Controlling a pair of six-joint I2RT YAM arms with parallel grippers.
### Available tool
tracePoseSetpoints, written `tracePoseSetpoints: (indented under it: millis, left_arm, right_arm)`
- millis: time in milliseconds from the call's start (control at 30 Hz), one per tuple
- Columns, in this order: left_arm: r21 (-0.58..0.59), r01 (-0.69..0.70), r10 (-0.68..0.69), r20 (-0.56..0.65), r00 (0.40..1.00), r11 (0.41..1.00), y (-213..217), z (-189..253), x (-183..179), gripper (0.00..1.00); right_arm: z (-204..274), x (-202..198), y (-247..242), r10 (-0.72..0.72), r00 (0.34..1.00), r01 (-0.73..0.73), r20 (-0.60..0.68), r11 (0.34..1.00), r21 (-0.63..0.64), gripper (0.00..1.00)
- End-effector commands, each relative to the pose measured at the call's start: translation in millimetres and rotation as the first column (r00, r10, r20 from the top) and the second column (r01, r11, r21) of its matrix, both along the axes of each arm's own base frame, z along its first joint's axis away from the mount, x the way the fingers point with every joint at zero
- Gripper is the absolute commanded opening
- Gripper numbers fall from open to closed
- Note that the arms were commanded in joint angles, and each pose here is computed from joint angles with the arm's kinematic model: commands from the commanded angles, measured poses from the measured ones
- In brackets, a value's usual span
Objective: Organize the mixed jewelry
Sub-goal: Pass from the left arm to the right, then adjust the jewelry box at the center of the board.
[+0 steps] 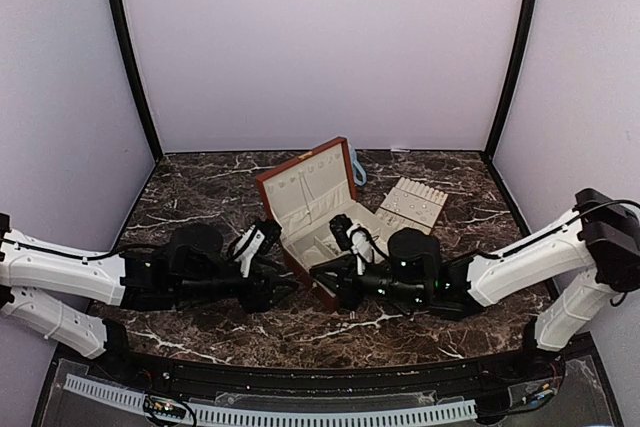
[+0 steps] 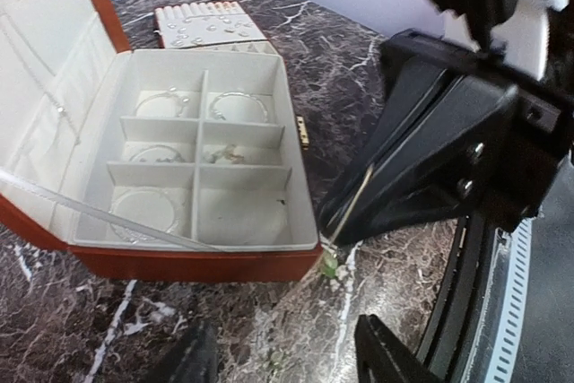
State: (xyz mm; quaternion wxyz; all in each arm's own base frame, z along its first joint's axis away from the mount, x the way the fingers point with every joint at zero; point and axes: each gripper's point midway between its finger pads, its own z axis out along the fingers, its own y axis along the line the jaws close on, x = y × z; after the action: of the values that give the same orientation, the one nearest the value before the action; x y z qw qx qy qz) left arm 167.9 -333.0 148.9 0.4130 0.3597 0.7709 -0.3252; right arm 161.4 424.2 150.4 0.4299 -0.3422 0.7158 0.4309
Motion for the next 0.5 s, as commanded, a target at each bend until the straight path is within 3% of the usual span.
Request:
tracePoseSetpoints:
  millis: [0, 300, 467]
  left_arm:
    - [-0.029, -0.231, 0.230, -0.040, 0.972, 0.973, 18.1, 20.2, 26.4, 0.60]
    - [-0.052, -0.455, 0.438, -0.193, 0.878, 0.889, 36.5, 34.7, 70.4, 0.66]
    - [-0.153, -0.512, 0.473, -0.228, 0.851, 0.846, 52.1, 49.4, 91.6, 0.66]
  right_arm:
    - [21.4, 27.9, -25.7, -0.193, 0.979, 0.198, 0.066, 0.977, -0.081, 0.00]
    - [77.2, 58.3, -43.9, -0.318, 0.938, 0.337, 0.140, 0.931, -0.142, 0.00]
    - [111.1, 72.2, -42.1, -0.359, 0.923, 0.376, 0.141, 0.919, -0.119, 0.00]
